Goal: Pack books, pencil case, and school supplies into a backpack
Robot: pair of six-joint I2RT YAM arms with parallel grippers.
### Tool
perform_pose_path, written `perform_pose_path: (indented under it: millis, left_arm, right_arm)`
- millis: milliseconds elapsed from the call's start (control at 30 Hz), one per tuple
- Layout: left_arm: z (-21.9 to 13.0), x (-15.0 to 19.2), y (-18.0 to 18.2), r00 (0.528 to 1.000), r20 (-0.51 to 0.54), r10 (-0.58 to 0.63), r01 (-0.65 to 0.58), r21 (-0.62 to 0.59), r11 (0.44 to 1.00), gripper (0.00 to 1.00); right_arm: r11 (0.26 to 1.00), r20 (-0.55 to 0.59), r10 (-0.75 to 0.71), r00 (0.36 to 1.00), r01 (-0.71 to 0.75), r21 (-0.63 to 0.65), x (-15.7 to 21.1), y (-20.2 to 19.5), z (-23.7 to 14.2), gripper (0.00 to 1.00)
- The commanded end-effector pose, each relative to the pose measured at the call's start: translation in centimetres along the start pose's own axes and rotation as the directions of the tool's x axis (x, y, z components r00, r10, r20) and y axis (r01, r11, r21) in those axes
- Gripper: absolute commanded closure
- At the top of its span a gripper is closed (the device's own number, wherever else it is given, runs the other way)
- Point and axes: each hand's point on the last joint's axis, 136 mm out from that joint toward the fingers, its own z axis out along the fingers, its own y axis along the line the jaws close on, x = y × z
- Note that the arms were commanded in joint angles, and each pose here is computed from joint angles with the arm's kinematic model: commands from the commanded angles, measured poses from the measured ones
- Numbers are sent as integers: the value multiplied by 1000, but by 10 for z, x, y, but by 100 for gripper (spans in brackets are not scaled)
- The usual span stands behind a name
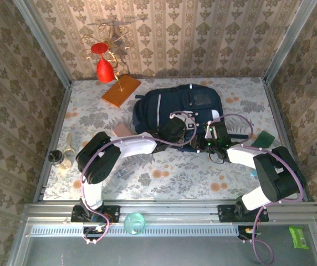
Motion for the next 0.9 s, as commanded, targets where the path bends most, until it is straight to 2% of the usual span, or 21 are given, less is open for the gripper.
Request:
perform_pose_path:
  millis: [0, 67, 400, 733, 867]
  left_arm:
    - [-11, -3, 3, 1000, -1, -18, 18, 9, 1000, 96]
    - [-13, -4, 1, 1000, 3, -18, 18, 14, 1000, 100]
    - [-27, -12, 9, 999, 49, 8, -7, -7, 1000, 100]
    - [-41, -15, 54, 990, 95, 108, -88, -192, 977, 100]
    - [-52, -18, 77, 988, 109, 112, -83, -238, 968, 100]
  right_arm:
    - [998, -64, 43, 997, -40, 53, 21, -19, 4, 67]
    - [998, -64, 45, 997, -41, 54, 21, -19, 4, 67]
    - [976, -47, 147, 988, -137, 166, 21, -49, -1, 68]
    - [954, -18, 225, 974, -217, 206, 15, -69, -9, 69]
    - [949, 2, 236, 972, -231, 213, 8, -74, -14, 69]
